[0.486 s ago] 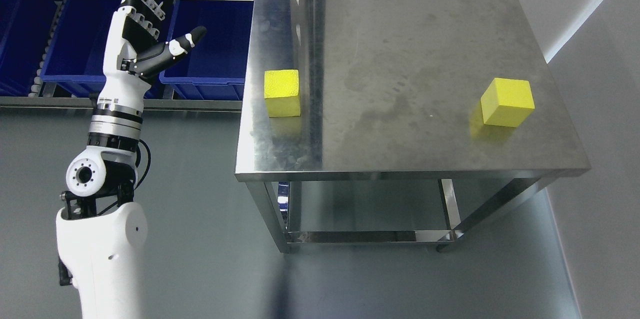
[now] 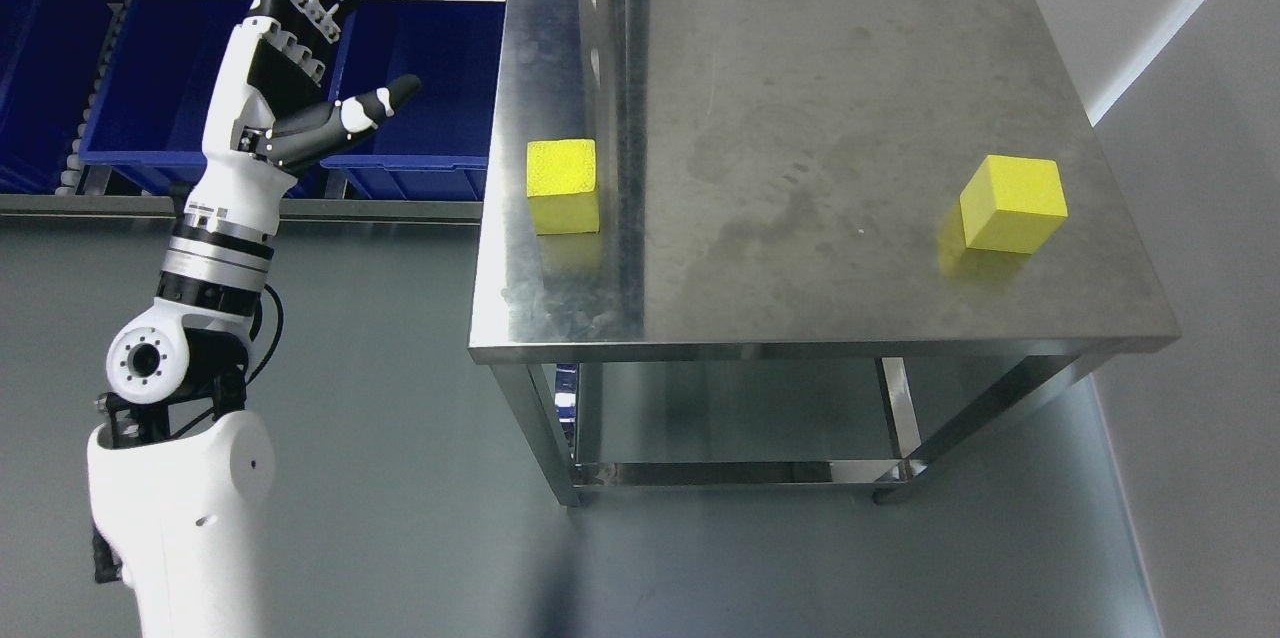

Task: Move yellow foam block to right shelf middle
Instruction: 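Lower the raised left hand toward the yellow foam cube nearer the robot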

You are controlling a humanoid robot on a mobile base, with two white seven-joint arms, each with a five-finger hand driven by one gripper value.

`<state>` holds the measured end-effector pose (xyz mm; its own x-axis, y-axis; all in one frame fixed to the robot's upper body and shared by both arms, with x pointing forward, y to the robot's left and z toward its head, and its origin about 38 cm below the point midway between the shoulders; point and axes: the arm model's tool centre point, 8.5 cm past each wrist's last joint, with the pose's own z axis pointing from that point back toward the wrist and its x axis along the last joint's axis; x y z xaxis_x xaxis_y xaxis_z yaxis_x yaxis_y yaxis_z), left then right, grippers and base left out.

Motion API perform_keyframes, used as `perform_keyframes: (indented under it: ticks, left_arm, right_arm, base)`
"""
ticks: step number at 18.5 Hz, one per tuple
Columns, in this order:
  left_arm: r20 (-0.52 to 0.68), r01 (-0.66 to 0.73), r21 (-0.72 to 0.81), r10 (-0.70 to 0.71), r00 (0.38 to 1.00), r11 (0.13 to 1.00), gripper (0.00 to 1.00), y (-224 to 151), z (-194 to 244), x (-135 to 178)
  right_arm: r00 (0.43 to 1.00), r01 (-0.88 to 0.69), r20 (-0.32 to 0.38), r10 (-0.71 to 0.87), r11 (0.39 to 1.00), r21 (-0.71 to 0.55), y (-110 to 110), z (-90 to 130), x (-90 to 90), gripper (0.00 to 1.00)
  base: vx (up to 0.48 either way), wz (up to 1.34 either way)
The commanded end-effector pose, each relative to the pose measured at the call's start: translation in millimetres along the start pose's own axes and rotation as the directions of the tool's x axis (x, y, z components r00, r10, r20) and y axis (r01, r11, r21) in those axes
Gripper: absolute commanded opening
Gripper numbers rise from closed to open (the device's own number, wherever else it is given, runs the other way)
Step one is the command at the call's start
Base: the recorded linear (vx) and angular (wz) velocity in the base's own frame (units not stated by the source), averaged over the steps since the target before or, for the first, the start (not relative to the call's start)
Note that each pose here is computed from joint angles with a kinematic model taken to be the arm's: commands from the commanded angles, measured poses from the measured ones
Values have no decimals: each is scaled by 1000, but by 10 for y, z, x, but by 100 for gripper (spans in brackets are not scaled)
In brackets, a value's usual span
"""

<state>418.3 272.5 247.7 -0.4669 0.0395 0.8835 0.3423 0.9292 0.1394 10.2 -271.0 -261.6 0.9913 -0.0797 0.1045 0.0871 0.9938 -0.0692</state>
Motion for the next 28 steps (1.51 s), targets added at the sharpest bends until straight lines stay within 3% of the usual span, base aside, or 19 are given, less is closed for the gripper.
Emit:
perform_keyframes:
  ticks: [1, 4, 8, 21, 28]
  left_arm:
    - [-133, 85, -121, -101, 986, 989, 100, 374, 655, -103]
    - [-205, 74, -165, -107, 973, 984, 100, 351, 925, -245]
    - [-250, 45, -171, -87, 964, 984, 100, 346, 908, -420]
    - [-336, -28, -471, -150, 930, 882, 99, -531, -39, -985]
    - [-412, -20, -534, -239, 879, 845, 99, -627, -238, -1260]
  right_arm:
    - [1000, -2, 20, 2, 1000, -16, -111, -5, 79, 100]
    - [1000, -2, 20, 2, 1000, -16, -111, -5, 79, 100]
    - [1000, -2, 20, 2, 1000, -16, -111, -5, 79, 100]
    - [1000, -2, 20, 2, 1000, -16, -111, -5, 79, 100]
    - [1000, -2, 20, 2, 1000, -16, -111, -5, 79, 100]
  base:
    - [0, 0]
    - [0, 0]
    - [0, 0]
    - [0, 0]
    - [0, 0]
